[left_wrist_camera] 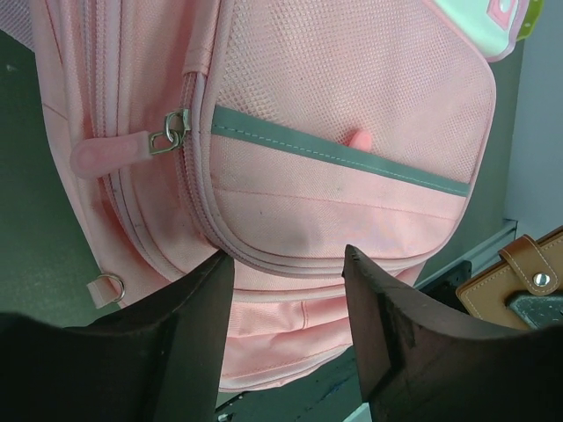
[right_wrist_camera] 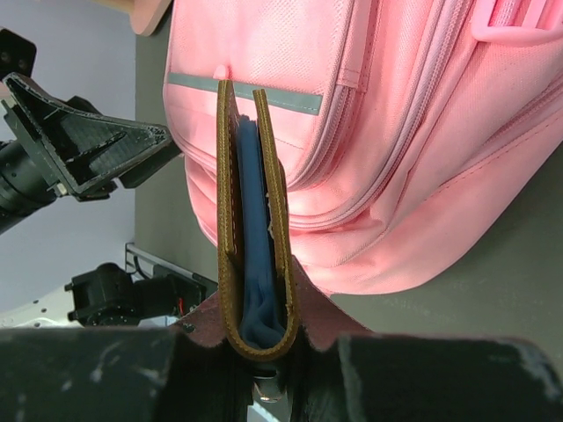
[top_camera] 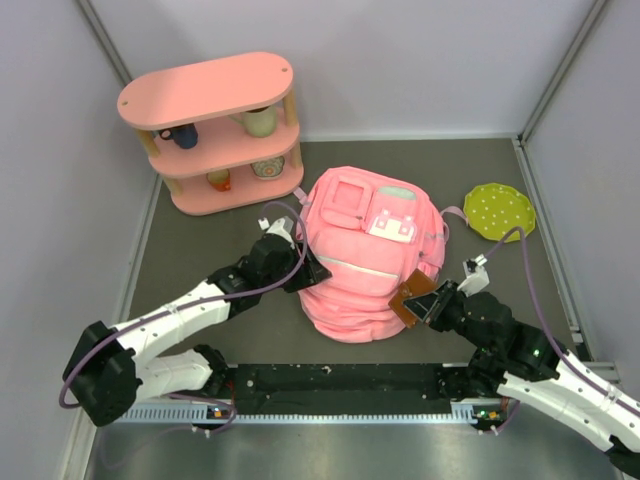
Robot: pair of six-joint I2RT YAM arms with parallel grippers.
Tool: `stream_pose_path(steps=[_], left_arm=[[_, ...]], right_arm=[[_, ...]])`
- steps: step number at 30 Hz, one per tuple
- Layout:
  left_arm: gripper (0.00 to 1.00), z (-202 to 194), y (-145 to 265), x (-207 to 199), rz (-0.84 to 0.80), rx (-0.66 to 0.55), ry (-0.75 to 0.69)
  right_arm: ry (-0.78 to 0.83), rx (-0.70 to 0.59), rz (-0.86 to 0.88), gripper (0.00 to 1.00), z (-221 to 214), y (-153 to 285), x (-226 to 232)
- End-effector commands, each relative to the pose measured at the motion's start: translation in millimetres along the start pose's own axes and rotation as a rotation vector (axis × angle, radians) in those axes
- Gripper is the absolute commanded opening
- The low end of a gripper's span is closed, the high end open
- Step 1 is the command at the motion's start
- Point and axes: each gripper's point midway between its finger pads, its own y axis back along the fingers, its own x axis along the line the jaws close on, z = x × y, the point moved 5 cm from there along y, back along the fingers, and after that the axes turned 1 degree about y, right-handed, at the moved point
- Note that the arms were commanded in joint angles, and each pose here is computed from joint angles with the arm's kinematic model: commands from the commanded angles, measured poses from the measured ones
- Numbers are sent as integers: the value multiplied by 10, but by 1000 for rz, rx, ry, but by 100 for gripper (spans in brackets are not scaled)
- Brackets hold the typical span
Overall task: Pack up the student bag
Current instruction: Adjust the student bag at the center of the board.
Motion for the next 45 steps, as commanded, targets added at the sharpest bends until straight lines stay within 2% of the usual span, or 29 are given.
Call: stream_pose_path(steps=[1,4,9,16,22,29,32,33,36,38,39,41,45], left_arm=[[57,281,90,-426,-158,-90,-5],[64,273,138,-437,-165,-83,6],[65,291,152,-428,-188,-84,43],[62,319,95,-526,-314,-52,128],[55,291,67,-562,-389,-32,199],[41,259,29,-553,-426,-22,255],[53,259,103,-631,-461,5,244],[64,224,108,-608,-441,30,241],[75,183,147,-581,-394,34,189],[77,207,175,-555,-345,8,141],[77,143,163,-453,-283,28,79],[77,218,217,-485,-254,-9,-9],[84,277,339,-586,-277,-11,-294]], right_arm=[[-8,-24,63,0,87,33,163],[-9,-23,62,0,83,28,160],[-11,-29,63,0,94,31,167],[-7,-21,61,0,77,25,152],[-10,-17,58,0,66,18,140],[-12,-5,57,0,40,11,128],[-9,-13,62,0,56,21,137],[-7,-26,58,0,80,25,138],[-4,-64,44,0,146,49,134],[-2,-82,28,0,179,71,116],[-3,-104,25,0,224,92,129],[3,-122,2,0,264,127,107],[5,-236,-73,0,485,268,52]])
